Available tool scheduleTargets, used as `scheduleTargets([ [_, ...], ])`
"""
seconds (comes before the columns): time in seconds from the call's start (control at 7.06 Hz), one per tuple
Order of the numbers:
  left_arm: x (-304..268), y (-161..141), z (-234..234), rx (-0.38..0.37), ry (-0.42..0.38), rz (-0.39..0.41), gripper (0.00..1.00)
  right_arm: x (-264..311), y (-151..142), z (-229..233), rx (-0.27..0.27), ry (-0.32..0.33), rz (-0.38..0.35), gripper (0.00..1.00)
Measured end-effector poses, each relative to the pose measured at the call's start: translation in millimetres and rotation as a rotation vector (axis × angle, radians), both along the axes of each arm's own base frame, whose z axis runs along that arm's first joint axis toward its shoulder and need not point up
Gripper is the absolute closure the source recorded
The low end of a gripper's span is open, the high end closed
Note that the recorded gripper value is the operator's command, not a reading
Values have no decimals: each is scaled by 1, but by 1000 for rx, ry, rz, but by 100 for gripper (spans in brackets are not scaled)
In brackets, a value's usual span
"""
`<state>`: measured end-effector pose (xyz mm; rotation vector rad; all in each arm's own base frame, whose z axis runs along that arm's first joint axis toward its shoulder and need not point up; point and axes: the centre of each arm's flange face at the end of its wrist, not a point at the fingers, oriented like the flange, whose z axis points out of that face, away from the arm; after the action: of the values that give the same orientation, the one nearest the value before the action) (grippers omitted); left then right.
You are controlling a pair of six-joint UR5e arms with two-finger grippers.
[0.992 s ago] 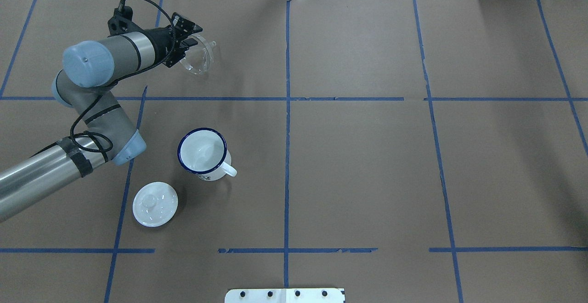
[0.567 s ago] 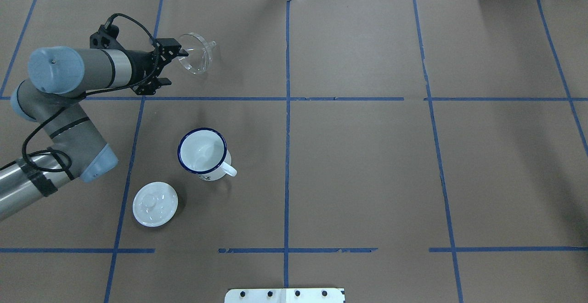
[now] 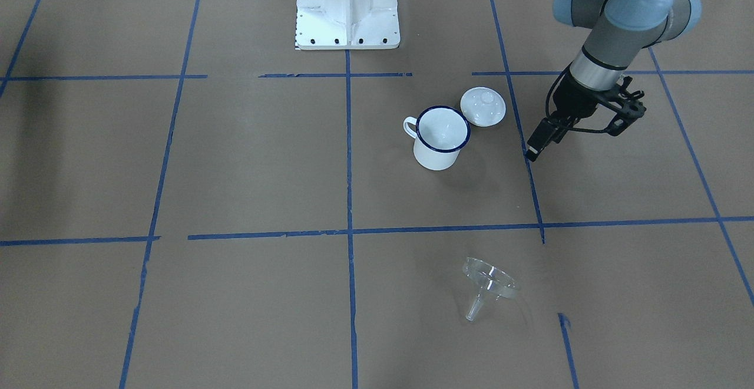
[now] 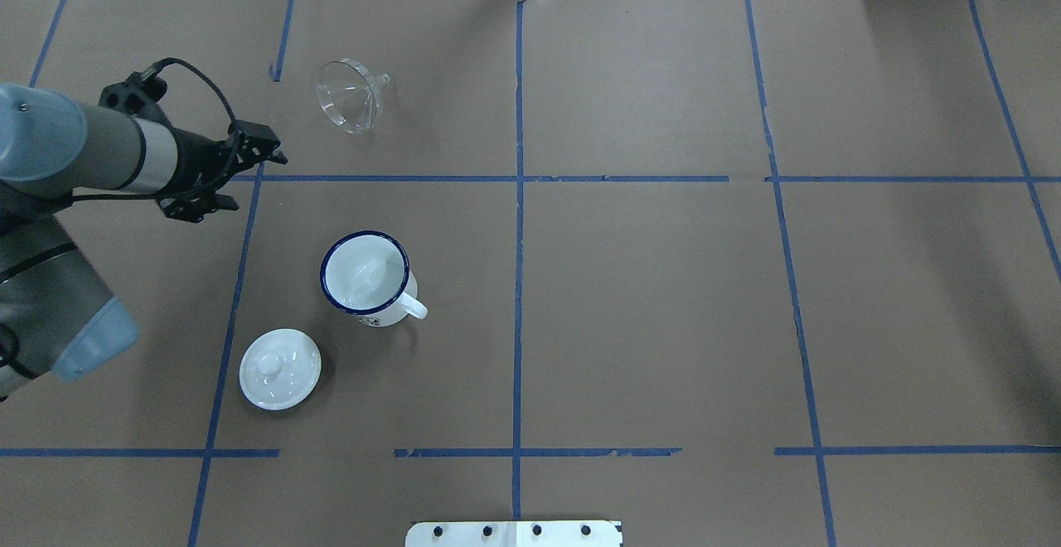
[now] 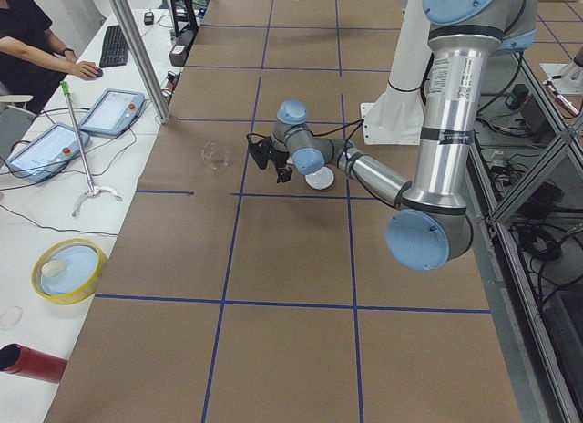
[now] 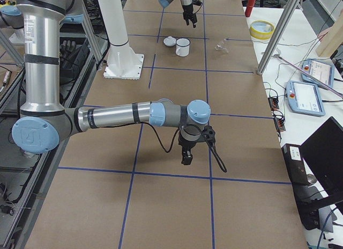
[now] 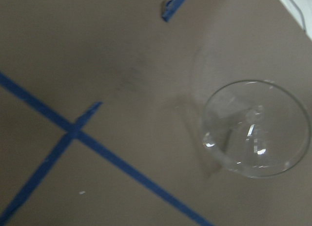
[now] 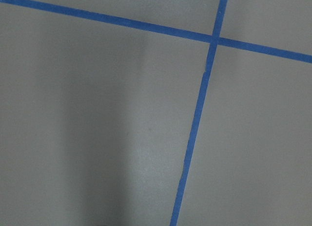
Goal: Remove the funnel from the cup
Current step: 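Move the left gripper down to the white lid and grasp it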
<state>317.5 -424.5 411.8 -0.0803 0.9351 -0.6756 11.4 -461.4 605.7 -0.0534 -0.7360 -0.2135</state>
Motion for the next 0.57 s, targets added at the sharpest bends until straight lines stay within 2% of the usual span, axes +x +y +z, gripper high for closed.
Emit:
scheduleTargets([
  [0.28,29,47,-4,-76,-75,95,2,0,0,0,0,0,0,0],
  [0.57,65,82,-13,-127,-85,149,2,0,0,0,0,0,0,0],
])
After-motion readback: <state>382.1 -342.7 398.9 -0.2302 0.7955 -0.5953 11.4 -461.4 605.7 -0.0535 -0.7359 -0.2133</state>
